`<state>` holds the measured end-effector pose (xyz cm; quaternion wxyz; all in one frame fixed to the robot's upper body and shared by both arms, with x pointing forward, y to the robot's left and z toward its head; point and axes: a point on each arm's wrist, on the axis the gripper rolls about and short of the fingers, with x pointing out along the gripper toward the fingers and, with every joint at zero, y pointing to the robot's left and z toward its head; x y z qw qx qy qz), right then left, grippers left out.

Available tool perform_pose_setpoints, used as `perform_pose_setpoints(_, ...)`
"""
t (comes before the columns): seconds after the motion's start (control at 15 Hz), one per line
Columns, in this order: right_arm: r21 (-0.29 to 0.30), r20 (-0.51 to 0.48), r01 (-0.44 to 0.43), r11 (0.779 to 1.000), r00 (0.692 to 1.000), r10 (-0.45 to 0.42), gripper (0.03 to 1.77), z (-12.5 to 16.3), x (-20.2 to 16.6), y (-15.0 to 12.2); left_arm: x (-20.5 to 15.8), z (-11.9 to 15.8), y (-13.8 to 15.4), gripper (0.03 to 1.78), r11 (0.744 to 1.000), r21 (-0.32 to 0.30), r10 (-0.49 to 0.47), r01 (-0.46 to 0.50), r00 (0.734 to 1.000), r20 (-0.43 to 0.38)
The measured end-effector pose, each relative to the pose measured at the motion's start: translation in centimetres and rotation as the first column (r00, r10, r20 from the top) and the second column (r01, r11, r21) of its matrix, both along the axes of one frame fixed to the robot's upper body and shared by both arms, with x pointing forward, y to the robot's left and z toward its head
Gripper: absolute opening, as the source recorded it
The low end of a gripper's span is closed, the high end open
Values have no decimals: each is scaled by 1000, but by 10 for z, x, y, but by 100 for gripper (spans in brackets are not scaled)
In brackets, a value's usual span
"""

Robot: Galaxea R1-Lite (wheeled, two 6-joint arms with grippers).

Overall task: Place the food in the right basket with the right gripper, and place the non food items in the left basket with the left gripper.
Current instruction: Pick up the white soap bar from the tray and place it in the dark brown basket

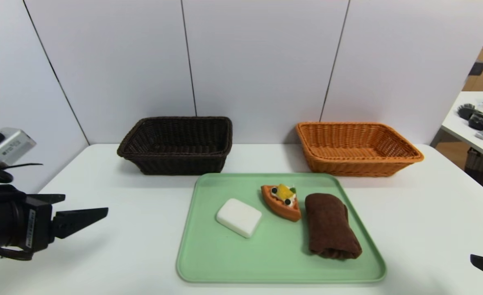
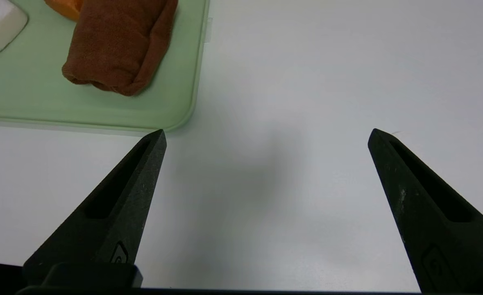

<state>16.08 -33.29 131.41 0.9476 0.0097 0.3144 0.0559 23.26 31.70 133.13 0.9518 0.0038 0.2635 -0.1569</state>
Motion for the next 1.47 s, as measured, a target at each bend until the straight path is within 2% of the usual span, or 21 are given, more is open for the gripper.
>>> perform_pose_setpoints(0.2,14,-68,-37,999,997,38,170,-1,22,2,11,-17,-12,169,998,-4,-61,61,994,-95)
perform_pose_setpoints(0.33,16,-95,-50,999,994,51,170,0,39,2,18,-21,-20,169,995,-11,-103,102,987,-125)
perform_pose_setpoints(0.53,30,-130,-67,997,989,70,170,1,60,4,33,-18,-33,169,987,-12,-158,157,978,-136)
perform_pose_setpoints(0.8,39,-150,-81,996,985,86,170,3,76,6,53,-12,-48,169,983,-41,-183,179,971,-152)
perform_pose_setpoints(1.07,48,-145,-96,994,984,102,170,8,81,10,62,-12,-56,169,979,-43,-202,198,966,-159)
perform_pose_setpoints(1.27,50,-150,-97,994,983,104,170,8,82,11,66,-6,-74,169,965,-56,-262,256,954,-147)
perform_pose_setpoints(1.47,50,-160,-96,994,982,103,170,6,82,11,78,1,-106,169,940,-66,-339,334,934,-110)
